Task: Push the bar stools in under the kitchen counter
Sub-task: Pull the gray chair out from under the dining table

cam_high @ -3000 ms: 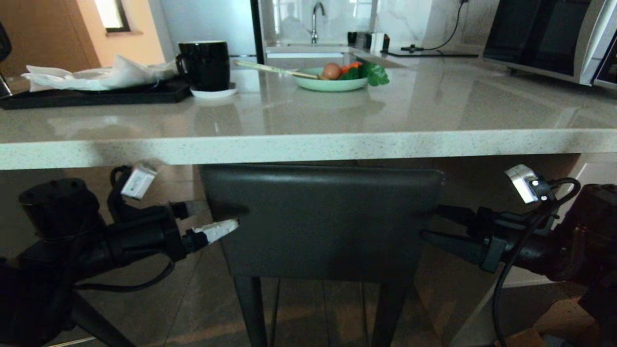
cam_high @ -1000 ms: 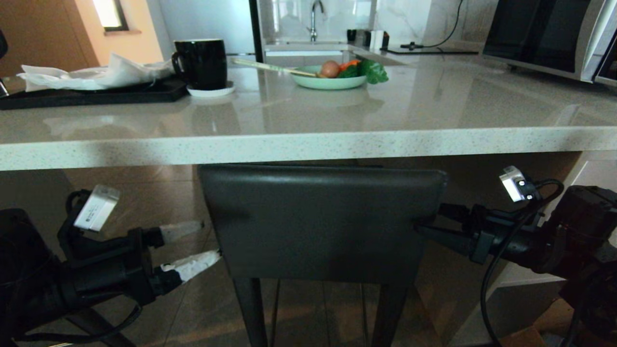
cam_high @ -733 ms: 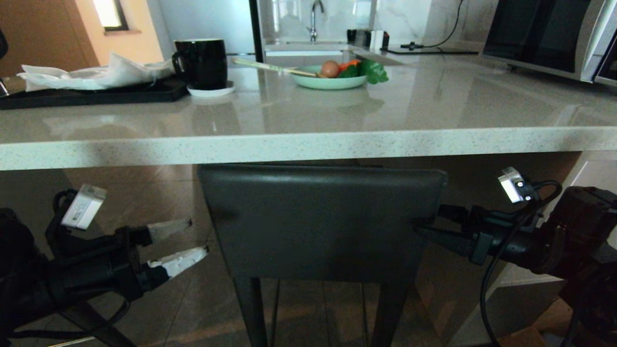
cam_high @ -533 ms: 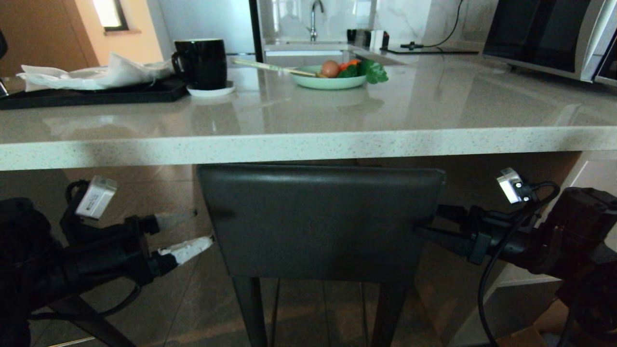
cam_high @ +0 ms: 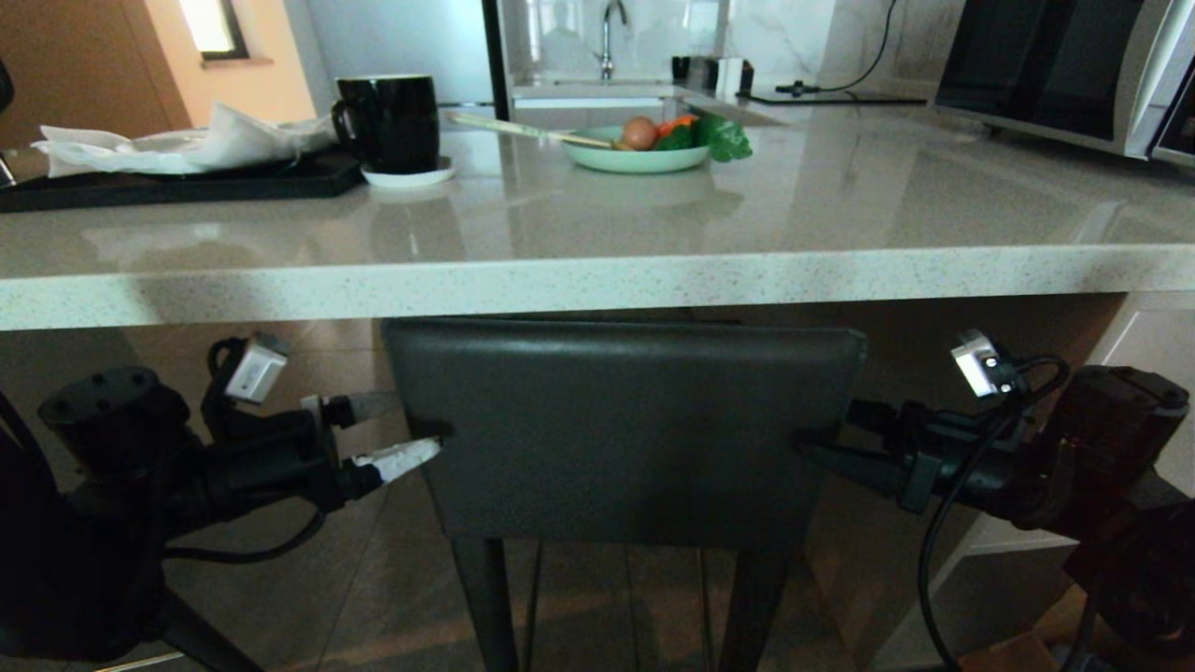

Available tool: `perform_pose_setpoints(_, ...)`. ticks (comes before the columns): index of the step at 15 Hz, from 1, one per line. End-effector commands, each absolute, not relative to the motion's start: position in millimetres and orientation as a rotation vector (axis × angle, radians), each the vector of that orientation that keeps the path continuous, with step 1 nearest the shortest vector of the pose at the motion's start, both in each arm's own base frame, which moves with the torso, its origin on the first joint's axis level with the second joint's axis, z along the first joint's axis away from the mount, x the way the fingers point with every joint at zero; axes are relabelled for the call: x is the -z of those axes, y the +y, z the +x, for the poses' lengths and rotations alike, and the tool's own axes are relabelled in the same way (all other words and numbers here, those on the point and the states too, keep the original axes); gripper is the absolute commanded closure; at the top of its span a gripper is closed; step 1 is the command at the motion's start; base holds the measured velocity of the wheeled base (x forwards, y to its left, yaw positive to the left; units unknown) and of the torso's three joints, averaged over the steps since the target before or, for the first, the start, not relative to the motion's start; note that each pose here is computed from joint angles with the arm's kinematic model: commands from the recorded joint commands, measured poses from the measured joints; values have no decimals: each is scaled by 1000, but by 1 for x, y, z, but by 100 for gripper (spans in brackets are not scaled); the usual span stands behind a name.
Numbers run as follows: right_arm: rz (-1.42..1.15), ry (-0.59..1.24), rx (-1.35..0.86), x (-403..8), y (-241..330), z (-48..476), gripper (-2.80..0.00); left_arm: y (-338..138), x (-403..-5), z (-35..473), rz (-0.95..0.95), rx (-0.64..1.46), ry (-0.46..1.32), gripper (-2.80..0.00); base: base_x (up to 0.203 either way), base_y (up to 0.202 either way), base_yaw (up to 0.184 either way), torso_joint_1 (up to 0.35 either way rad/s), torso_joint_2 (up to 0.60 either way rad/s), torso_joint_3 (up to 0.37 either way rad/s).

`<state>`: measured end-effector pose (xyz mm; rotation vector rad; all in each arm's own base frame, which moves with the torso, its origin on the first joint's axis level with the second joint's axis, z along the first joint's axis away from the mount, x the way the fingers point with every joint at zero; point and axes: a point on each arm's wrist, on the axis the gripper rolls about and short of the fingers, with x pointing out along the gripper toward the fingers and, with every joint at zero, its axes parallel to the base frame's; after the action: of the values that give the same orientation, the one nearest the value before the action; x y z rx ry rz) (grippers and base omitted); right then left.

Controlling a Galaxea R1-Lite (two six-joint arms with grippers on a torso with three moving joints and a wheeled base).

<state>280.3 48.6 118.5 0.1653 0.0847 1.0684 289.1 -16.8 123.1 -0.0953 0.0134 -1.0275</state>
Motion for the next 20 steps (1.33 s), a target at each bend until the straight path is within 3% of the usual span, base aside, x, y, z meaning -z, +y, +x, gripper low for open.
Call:
perform_pose_setpoints(1, 154, 66, -1103, -121, 50, 283, -280, -20, -122, 299, -87, 1062, 1, -280, 0, 0, 0, 0, 0, 0)
perform_pose_setpoints(6, 119, 15, -1200, -133, 51, 288, -280, -50, -133, 301, -91, 1189, -20, -280, 0, 0, 0, 0, 0, 0)
perform_pose_setpoints(13, 156, 102, -1232, -104, 51, 297, -280, -51, -110, 306, -125, 1183, 50, -280, 0, 0, 0, 0, 0, 0)
perform_pose_setpoints(20, 155, 100, -1244, -104, 55, 299, -280, -56, -107, 307, -130, 1195, 59, -280, 0, 0, 0, 0, 0, 0)
